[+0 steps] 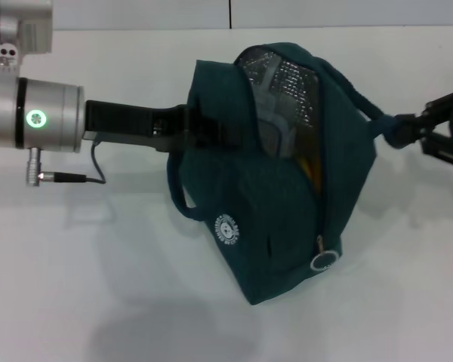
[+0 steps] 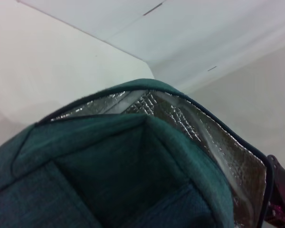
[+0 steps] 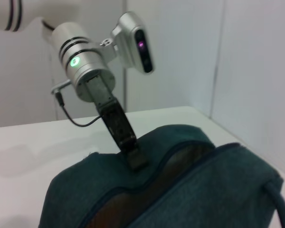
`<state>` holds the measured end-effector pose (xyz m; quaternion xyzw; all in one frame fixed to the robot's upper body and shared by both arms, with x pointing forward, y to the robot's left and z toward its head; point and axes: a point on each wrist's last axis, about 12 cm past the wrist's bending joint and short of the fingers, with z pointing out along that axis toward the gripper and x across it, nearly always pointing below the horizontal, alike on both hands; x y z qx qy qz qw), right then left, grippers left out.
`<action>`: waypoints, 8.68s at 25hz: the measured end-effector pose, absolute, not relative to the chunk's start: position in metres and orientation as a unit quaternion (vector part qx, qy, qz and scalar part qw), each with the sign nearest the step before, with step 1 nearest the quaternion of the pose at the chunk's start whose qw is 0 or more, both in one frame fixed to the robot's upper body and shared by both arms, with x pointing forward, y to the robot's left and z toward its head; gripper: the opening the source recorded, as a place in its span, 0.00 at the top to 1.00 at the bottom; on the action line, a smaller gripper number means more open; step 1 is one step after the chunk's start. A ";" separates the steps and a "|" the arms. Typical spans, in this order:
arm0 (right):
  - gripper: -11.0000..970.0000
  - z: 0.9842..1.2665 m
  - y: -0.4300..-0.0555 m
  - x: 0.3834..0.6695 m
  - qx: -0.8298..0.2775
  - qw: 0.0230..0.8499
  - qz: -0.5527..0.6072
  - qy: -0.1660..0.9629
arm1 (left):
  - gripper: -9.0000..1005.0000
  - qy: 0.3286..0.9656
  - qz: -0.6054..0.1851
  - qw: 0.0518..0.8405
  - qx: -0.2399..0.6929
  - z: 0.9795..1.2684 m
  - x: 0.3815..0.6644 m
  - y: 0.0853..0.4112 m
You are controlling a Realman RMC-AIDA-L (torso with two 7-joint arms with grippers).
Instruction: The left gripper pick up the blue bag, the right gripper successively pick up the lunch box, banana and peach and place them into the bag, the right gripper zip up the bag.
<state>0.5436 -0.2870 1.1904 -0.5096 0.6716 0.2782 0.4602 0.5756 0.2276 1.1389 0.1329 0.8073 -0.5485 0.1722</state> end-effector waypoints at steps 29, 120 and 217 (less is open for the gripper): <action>0.75 1.193 -0.307 0.519 -0.513 0.460 0.309 0.655 | 0.96 0.788 -0.583 0.165 0.109 1.117 0.572 0.207; 0.98 1.053 -0.282 0.480 -0.453 0.434 0.432 0.648 | 0.94 0.784 -0.586 0.174 0.111 1.101 0.560 0.211; 0.98 1.144 -0.168 0.573 -0.503 0.509 0.473 0.514 | 0.47 0.697 -0.565 0.410 0.164 1.074 0.498 0.277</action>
